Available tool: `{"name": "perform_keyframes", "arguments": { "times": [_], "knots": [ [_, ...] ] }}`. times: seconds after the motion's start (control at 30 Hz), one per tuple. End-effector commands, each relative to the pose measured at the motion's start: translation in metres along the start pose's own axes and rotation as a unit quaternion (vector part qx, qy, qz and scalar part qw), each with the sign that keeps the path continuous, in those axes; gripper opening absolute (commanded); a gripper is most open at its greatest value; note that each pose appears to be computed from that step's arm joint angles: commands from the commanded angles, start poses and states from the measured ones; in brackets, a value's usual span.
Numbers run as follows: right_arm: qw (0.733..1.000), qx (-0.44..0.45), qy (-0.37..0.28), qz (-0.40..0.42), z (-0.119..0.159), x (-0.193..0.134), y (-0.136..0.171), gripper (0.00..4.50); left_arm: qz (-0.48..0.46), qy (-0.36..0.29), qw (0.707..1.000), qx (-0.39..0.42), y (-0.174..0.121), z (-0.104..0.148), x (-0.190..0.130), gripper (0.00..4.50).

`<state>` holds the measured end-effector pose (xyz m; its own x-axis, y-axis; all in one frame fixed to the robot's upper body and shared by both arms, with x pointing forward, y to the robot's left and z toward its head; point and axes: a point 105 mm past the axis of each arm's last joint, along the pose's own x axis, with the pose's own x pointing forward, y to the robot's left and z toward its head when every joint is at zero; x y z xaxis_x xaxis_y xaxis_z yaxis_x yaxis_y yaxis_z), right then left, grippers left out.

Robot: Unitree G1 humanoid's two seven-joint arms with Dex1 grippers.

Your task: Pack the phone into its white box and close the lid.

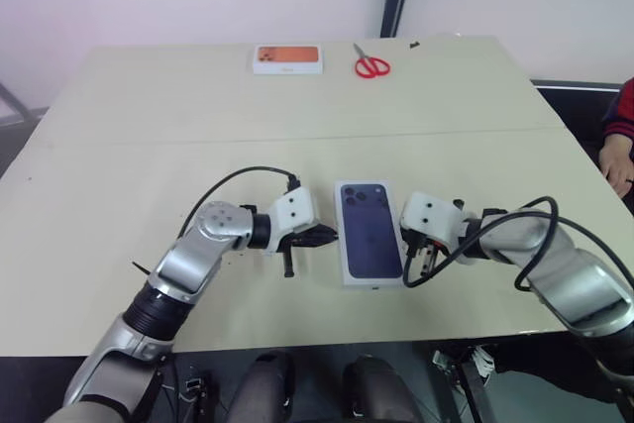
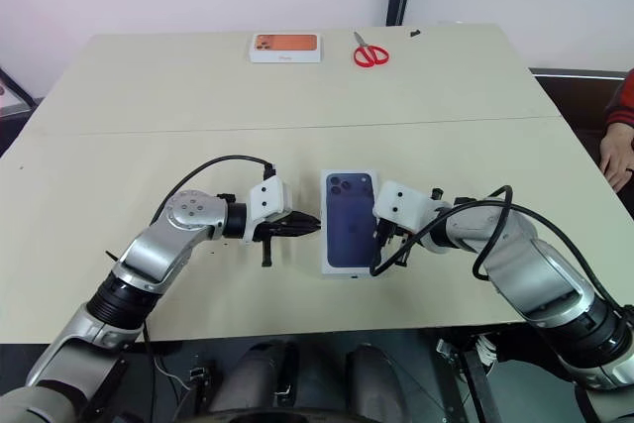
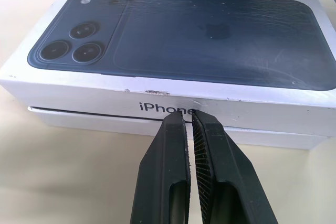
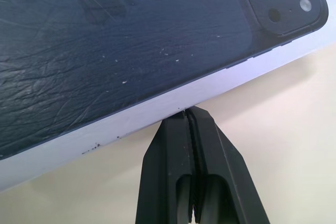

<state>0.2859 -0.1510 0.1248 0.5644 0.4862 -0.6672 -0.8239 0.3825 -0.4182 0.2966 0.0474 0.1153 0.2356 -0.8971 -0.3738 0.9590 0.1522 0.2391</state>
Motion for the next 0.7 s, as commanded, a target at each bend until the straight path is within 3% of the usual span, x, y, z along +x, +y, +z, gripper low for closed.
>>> {"name": "perform_keyframes", "arguments": {
  "times": [0.03,0.7],
  "knots": [
    [0.999,-0.022,-0.032,-0.004,0.0164,-0.0021,-0.0011,0.06,-0.015,-0.015,0.999,0.024,-0.0068,0.0119,0.0033,0.30],
    [0.999,-0.031,-0.042,0.005,0.0222,0.0000,0.0019,0.06,-0.007,-0.011,1.000,0.018,-0.0056,0.0093,-0.0031,0.30]
  ]
}}
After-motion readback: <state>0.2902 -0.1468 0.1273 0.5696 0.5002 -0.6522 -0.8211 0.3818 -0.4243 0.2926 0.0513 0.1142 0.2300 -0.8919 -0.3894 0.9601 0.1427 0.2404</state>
